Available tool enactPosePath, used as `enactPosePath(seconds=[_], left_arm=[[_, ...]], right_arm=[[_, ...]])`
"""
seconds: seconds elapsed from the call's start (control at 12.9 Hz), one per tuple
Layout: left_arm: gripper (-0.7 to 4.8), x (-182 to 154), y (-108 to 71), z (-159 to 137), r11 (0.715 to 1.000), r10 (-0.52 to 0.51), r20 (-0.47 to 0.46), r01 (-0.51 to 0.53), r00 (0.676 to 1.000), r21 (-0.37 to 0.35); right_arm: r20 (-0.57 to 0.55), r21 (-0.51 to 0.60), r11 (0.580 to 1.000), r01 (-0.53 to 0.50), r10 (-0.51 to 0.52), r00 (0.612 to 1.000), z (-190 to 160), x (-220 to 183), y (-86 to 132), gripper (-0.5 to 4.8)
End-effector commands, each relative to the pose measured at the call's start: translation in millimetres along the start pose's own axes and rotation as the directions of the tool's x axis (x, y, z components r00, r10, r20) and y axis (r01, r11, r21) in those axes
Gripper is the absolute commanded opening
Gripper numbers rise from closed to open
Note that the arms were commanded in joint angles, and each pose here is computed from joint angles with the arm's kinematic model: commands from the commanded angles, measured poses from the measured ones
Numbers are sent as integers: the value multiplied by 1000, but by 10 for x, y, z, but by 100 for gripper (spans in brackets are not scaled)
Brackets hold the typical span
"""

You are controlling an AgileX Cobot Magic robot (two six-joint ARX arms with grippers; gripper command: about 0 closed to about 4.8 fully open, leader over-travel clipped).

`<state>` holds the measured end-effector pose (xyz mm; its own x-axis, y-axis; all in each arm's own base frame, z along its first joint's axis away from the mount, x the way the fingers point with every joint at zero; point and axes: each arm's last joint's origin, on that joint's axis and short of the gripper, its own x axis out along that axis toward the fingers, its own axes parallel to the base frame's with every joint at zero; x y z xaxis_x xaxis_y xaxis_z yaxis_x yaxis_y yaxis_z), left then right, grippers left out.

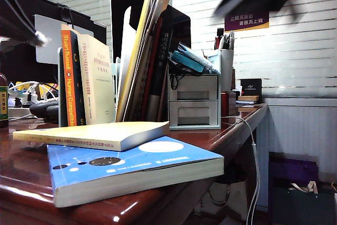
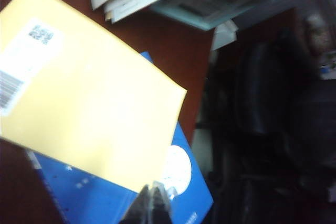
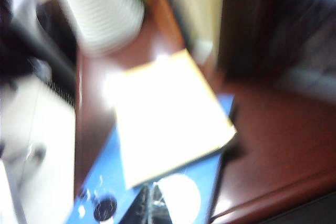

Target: Pick up the blue book and put it on the bookshelf.

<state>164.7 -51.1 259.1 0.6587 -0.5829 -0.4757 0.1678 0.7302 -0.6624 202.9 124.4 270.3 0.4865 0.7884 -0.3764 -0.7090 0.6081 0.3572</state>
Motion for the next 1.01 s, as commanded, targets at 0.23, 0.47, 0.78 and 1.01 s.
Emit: enactPosePath(seconds=[0.23, 0.47, 0.78, 1.01], left_arm=[[-5, -14, -30, 41, 1000, -1, 46, 0, 999, 30], [-5, -16, -46, 63, 999, -17, 67, 14, 998, 41], [-5, -16, -51, 70, 999, -20, 75, 16, 997, 44], [-5, -17, -55, 74, 999, -26, 77, 22, 997, 47]], right_arm=[[-137, -8, 995, -103, 101, 985, -276, 680, 62, -1], [-147, 39, 995, -92, 97, 984, -400, 943, -52, -1], [-207, 74, 995, -67, 81, 975, -450, 1257, -177, -1], [-247, 88, 996, -18, 40, 968, -468, 1429, -255, -2]])
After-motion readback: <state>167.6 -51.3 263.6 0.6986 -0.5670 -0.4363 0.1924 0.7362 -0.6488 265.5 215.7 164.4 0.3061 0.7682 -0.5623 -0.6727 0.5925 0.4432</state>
